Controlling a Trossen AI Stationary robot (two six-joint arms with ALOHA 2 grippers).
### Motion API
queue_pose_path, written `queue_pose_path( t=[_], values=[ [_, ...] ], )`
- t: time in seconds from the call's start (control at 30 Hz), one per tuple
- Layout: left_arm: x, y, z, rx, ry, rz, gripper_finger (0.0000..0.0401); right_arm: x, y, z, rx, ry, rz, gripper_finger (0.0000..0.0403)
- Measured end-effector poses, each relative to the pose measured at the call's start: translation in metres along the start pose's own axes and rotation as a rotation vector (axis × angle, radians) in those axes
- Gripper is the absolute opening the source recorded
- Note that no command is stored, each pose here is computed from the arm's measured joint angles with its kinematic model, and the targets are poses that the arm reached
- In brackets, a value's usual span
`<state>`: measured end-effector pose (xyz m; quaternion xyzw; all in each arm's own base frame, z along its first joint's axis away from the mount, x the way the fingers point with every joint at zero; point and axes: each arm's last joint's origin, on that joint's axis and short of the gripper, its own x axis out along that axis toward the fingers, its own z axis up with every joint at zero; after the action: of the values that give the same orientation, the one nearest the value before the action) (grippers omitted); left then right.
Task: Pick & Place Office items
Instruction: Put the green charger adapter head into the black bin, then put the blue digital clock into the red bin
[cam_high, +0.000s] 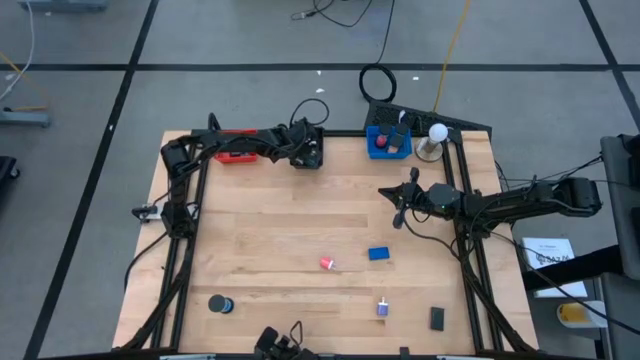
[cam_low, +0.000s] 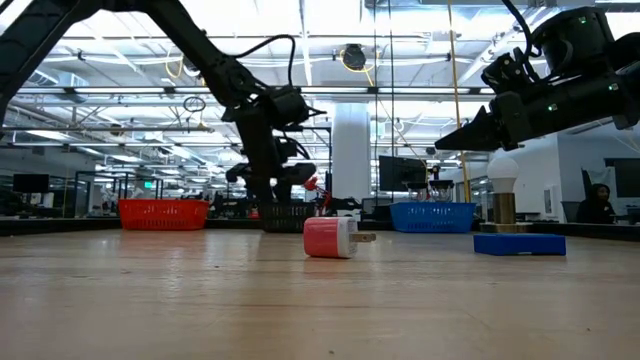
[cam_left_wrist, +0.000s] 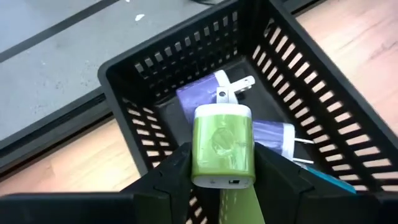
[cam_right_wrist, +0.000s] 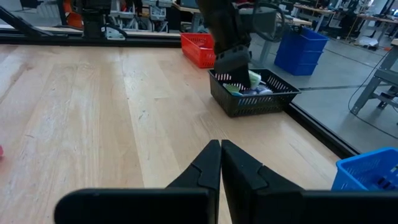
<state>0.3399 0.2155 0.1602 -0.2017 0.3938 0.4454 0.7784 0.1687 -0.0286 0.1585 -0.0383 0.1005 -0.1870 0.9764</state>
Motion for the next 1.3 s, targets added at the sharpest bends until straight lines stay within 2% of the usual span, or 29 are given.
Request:
queue_pose_path(
  t=[0.13, 0.4, 0.53, 0.67, 0.93, 1.13, 1.3],
  values=[
    [-0.004, 0.001, 0.002, -0.003, -0.009, -0.003, 0.0164, 0.000, 0.000, 0.000, 0.000, 0.000, 0.000, 0.0008],
    [-0.009, 0.001, 0.005, 0.045, -0.022, -0.005, 0.0245, 0.000, 0.000, 0.000, 0.000, 0.000, 0.000, 0.0008],
    [-0.009, 0.000, 0.003, 0.084, 0.005, -0.050, 0.0253, 0.000, 0.000, 0.000, 0.000, 0.000, 0.000, 0.0009],
    [-0.009, 0.000, 0.002, 0.090, 0.015, -0.042, 0.0217, 0.000, 0.000, 0.000, 0.000, 0.000, 0.000, 0.0009],
    [-0.009, 0.002, 0.010, 0.100, -0.064, -0.038, 0.0091, 0.000, 0.000, 0.000, 0.000, 0.000, 0.000, 0.0008],
    [-0.006, 0.010, 0.013, 0.092, -0.056, -0.028, 0.0012, 0.000, 0.000, 0.000, 0.000, 0.000, 0.000, 0.0009],
    [-0.005, 0.011, 0.012, 0.091, -0.045, -0.026, 0.0012, 0.000, 0.000, 0.000, 0.000, 0.000, 0.000, 0.0009]
  ],
)
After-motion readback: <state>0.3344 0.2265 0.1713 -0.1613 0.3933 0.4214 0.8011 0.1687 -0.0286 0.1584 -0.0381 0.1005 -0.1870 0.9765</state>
